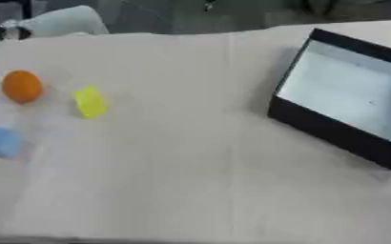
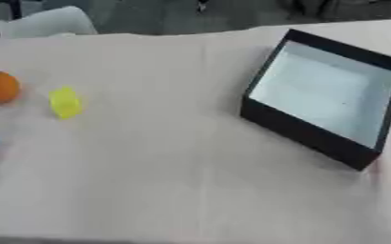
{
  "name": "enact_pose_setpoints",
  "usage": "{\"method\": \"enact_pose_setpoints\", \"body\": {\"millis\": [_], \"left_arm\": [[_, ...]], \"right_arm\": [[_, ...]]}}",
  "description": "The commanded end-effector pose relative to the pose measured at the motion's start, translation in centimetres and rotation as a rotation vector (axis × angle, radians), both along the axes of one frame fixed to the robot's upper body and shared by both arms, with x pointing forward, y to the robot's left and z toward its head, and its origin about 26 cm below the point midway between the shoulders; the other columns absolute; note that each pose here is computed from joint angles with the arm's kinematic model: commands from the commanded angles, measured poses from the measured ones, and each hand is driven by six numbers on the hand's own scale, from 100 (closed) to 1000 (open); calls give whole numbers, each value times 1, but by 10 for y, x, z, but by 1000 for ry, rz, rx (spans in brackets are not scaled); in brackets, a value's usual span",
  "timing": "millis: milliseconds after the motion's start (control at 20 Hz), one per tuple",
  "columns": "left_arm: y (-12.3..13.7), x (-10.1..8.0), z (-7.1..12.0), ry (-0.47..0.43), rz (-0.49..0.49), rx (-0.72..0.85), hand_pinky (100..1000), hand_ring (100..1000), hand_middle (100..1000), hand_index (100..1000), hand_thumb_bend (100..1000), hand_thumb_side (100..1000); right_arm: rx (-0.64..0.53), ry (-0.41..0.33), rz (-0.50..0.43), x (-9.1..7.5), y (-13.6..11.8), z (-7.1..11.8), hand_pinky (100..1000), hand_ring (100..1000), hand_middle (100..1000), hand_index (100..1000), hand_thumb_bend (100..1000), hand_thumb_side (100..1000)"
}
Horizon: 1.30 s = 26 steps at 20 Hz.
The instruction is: Pick up the objects with one hand, pass them to the other hand, and then place them into the box on the other side of the table.
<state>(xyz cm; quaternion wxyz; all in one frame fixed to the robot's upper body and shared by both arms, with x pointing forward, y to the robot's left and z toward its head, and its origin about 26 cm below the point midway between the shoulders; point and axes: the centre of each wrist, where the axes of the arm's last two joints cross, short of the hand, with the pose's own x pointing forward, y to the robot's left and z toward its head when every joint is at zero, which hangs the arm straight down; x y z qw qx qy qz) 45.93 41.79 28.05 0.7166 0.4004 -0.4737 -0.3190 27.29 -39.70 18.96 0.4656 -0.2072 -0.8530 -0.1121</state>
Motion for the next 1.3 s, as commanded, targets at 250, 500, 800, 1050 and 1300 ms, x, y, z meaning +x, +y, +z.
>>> {"method": "enact_pose_setpoints", "body": {"millis": [250, 500, 800, 1050, 1300], "left_arm": [[7, 3, 10, -25, 95, 27, 965, 923, 831, 927, 560, 202], [3, 5, 18, -23, 86, 54, 960, 916, 821, 923, 603, 171], [-2, 8, 18, -40, 155, 146, 956, 918, 821, 916, 599, 100], [-1, 10, 14, -2, 199, 167, 953, 920, 813, 917, 567, 100], [0, 10, 11, 9, 268, 189, 951, 923, 814, 918, 528, 100]], "right_arm": [[-5, -29, 28, -1, 2, 6, 1000, 1000, 1000, 1000, 100, 637], [-30, -17, 24, -2, -2, 5, 1000, 1000, 1000, 1000, 100, 621], [-60, -30, 34, -3, -1, 10, 1000, 1000, 1000, 1000, 100, 610], [-74, -48, 43, -2, 1, 15, 1000, 1000, 1000, 1000, 100, 605], [-68, -52, 38, -3, 2, 14, 1000, 1000, 1000, 1000, 100, 605]]}}
